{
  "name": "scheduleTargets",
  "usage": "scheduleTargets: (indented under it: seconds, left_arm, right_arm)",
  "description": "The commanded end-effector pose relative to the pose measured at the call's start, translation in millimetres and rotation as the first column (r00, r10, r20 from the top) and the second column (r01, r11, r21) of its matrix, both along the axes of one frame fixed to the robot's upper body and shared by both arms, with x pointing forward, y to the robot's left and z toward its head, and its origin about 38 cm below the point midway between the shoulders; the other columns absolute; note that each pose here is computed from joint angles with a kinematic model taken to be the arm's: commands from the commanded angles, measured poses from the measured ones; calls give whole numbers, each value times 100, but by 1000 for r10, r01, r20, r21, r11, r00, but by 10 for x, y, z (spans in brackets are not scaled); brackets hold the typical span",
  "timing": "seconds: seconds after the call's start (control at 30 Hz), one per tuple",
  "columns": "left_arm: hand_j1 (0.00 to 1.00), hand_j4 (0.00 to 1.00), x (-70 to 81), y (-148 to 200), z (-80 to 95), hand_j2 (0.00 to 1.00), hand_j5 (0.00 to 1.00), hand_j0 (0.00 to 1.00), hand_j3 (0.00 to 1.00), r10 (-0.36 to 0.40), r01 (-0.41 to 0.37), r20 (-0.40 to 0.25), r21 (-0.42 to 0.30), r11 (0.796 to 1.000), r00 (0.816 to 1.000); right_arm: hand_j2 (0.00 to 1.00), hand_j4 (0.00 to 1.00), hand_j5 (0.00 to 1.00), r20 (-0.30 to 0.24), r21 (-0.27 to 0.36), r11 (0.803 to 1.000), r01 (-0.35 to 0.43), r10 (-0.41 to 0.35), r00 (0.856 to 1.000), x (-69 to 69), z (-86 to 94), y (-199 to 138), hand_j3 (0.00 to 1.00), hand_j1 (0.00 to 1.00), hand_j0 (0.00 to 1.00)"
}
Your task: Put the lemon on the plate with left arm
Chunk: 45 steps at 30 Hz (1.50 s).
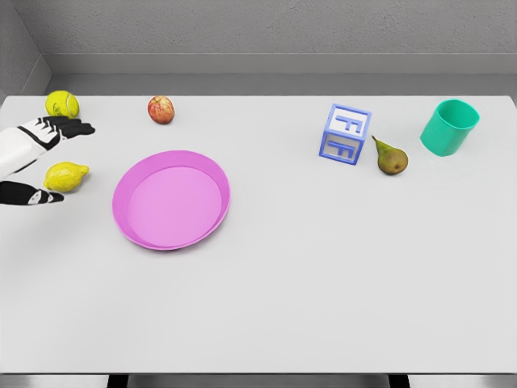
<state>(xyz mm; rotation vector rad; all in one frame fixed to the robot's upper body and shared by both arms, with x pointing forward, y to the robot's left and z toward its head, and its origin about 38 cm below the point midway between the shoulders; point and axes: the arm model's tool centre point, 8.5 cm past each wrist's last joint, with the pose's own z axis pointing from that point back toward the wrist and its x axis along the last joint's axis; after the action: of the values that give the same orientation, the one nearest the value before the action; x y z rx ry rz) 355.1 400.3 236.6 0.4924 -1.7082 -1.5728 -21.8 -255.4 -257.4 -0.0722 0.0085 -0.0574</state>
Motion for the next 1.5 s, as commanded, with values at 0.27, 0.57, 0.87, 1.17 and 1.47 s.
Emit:
scheduleTargets:
  seconds: [0.27,0.57,0.87,1.17,1.47]
  left_arm:
    - [100,100,73,631,-380,100,100,100,100,180,-159,-147,143,977,973]
    - [100,100,390,418,-682,100,100,100,100,174,-140,-175,190,972,969]
    - [100,100,687,505,-942,100,100,100,100,243,-200,-248,184,962,938]
    - [100,100,760,473,-1002,100,100,100,100,255,-207,-248,204,957,935]
    - [82,82,795,491,-993,82,82,82,82,266,-203,-235,261,944,935]
  right_arm:
    - [100,100,100,-1,1,1000,0,0,1000,-2,0,1,100,100,100]
    - [100,100,100,-1,0,1000,-1,1,1000,-2,0,1,100,100,100]
    - [100,100,100,-1,1,1000,0,0,1000,-2,0,1,100,100,100]
    - [100,100,100,-1,1,1000,0,0,1000,-2,0,1,100,100,100]
    - [100,100,100,-1,1,1000,0,0,1000,-2,0,1,100,100,100]
